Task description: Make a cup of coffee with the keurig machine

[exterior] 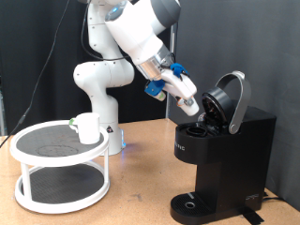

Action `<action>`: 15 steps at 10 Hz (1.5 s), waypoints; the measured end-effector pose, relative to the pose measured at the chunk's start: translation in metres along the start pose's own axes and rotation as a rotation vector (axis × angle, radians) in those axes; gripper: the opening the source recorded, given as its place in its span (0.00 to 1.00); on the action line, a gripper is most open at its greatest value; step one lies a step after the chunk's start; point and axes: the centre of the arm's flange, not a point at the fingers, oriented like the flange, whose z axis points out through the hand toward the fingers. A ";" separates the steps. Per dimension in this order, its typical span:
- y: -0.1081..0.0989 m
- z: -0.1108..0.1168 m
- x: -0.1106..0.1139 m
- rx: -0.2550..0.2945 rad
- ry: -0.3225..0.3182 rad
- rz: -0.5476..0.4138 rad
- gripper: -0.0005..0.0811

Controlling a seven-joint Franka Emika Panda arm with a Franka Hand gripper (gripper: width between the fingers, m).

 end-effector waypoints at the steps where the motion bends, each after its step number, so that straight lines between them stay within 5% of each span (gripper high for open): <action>1: -0.001 0.008 0.001 0.006 0.008 0.002 0.47; 15: -0.006 0.052 0.008 0.021 0.057 0.024 0.47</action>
